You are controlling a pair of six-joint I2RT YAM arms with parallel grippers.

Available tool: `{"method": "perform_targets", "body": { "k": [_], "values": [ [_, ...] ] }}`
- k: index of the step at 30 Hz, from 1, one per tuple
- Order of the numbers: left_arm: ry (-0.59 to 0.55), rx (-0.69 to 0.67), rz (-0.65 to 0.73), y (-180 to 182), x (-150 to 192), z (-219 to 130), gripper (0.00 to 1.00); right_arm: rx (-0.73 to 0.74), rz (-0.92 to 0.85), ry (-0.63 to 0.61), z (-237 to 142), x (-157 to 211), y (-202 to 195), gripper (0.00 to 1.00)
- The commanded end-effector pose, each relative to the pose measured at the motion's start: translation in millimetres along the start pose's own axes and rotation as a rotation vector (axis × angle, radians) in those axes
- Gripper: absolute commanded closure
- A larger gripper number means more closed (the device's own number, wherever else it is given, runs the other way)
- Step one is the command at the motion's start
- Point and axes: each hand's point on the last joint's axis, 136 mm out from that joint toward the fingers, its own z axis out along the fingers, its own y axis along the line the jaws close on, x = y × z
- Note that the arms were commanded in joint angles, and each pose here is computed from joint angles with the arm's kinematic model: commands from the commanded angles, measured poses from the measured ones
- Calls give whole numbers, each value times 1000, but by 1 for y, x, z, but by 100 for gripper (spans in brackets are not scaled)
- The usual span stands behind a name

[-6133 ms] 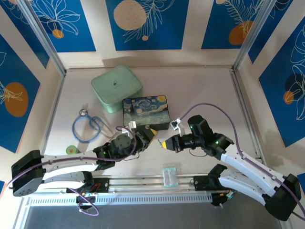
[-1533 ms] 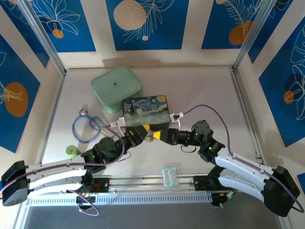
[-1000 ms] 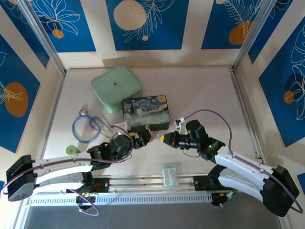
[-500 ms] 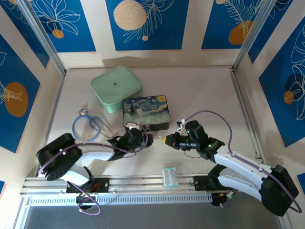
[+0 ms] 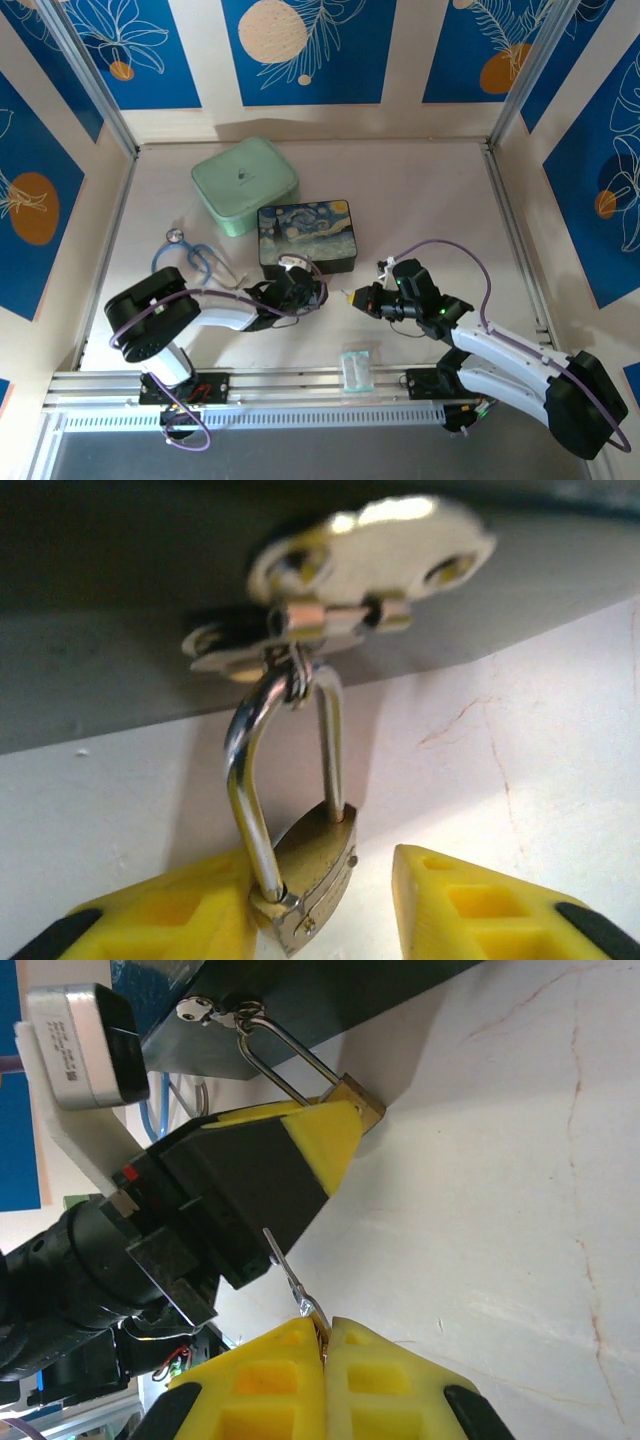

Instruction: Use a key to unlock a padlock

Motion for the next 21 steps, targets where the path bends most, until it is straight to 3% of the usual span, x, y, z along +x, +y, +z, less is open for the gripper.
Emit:
{"method": "perform_targets", "body": {
  "k": [1, 9, 16, 21],
  "values": [
    [9, -35, -16, 5, 5, 3, 69, -13, 14, -9, 4, -2, -2, 100],
    [11, -55, -54, 6, 3, -4, 76, -37, 35, 16, 19, -4, 0, 100],
    [9, 64, -262, -20, -14, -27, 80, -83, 125, 66, 31, 1, -2, 100],
    [18, 141, -318, -34, -20, -30, 81, -77, 164, 112, 40, 7, -9, 100]
  ]
}}
